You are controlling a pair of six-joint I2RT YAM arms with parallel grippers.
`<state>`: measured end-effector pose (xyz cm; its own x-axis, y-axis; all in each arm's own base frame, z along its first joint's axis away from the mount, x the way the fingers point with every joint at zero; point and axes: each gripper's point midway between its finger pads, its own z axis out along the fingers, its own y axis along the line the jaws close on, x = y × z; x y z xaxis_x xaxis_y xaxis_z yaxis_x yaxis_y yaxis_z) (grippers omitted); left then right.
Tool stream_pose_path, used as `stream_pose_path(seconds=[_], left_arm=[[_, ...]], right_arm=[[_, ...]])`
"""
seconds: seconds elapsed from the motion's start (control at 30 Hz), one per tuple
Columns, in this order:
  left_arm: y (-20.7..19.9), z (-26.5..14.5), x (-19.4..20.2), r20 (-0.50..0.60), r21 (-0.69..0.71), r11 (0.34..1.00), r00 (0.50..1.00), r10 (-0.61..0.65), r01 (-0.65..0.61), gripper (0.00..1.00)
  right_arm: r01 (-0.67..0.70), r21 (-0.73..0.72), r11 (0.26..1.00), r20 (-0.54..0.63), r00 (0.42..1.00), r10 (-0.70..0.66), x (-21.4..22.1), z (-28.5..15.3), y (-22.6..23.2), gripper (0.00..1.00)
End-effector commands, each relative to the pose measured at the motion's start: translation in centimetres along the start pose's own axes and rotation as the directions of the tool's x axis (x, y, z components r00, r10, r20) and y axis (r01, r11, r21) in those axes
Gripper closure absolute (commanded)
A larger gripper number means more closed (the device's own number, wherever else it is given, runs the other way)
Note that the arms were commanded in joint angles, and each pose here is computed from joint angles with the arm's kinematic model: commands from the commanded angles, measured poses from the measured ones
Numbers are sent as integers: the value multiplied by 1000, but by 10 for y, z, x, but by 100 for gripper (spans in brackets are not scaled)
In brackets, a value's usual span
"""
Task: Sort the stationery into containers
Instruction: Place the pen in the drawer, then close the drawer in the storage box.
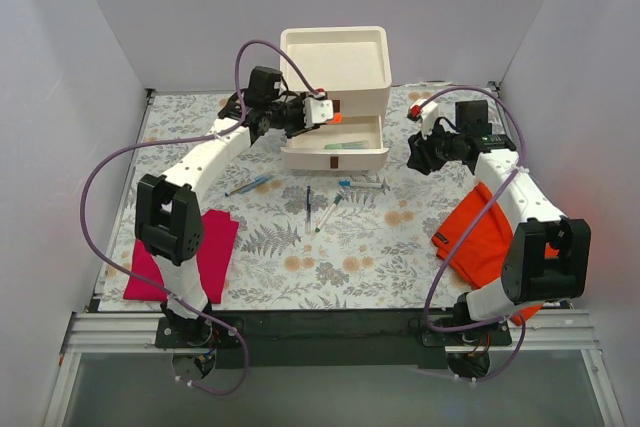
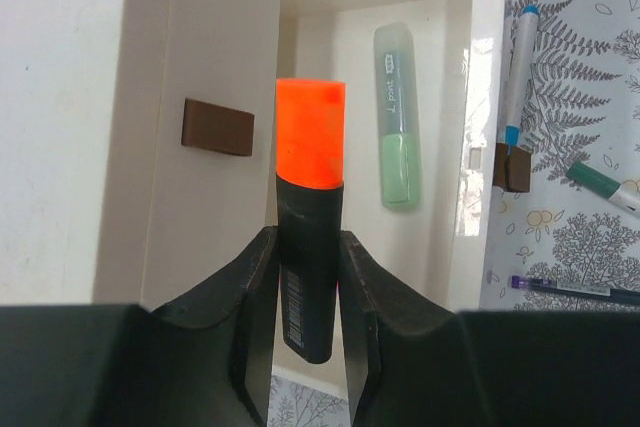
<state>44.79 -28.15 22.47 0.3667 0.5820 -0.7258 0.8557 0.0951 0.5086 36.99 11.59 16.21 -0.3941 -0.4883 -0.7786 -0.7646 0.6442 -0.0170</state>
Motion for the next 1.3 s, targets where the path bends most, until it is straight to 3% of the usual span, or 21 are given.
stream_pose_path(seconds=[0.0,0.17,0.33,0.4,0.43,0.5,0.53,0.57,0.6,0.63,0.67,0.73,0.83,0.93,1.03,1.27], left_arm=[[15,-3,-24,29,-59,997,998,47,-45,74],[21,-15,-28,32,-137,988,996,78,-73,50],[29,-26,-30,22,-231,970,996,84,-77,45],[50,-41,-41,51,-361,932,997,61,-38,44],[68,-56,-40,28,-471,882,999,37,-19,44],[91,-87,-54,106,-652,756,994,32,46,41],[106,-113,-50,105,-756,649,994,-9,85,43],[114,-129,-53,150,-805,579,989,-13,130,51],[112,-134,-41,217,-818,524,971,-105,239,61],[114,-145,-30,238,-837,468,959,-154,283,100],[115,-167,-15,268,-877,346,937,-225,334,100],[104,-179,16,373,-860,219,860,-348,462,100],[74,-187,70,408,-837,117,753,-517,534,100],[56,-192,98,398,-836,88,707,-585,542,100],[50,-201,110,394,-844,67,701,-594,532,94],[40,-210,125,369,-859,58,692,-620,509,94]], right_arm=[[9,-7,1000,59,998,-9,-11,-6,4,52],[47,-56,997,89,995,-42,-14,-7,14,51],[74,-99,992,134,989,-60,-31,-8,19,51],[145,-124,982,152,980,-126,-37,-7,29,53],[181,-140,974,161,974,-158,-42,-5,40,60],[236,-168,957,169,964,-208,-41,3,55,71],[277,-201,940,173,954,-244,-43,11,73,86],[310,-187,932,173,944,-280,-45,16,78,95],[325,-196,925,167,941,-295,-41,22,86,99],[364,-211,907,182,927,-329,-44,26,102,99],[408,-174,896,207,905,-372,-51,31,102,99],[461,-165,872,225,879,-421,-47,39,118,99],[519,-119,847,253,840,-479,-55,52,123,99],[539,-80,839,238,827,-509,-60,67,118,99],[538,-21,843,220,825,-521,-69,80,105,99],[505,111,856,199,833,-517,-100,109,70,99]])
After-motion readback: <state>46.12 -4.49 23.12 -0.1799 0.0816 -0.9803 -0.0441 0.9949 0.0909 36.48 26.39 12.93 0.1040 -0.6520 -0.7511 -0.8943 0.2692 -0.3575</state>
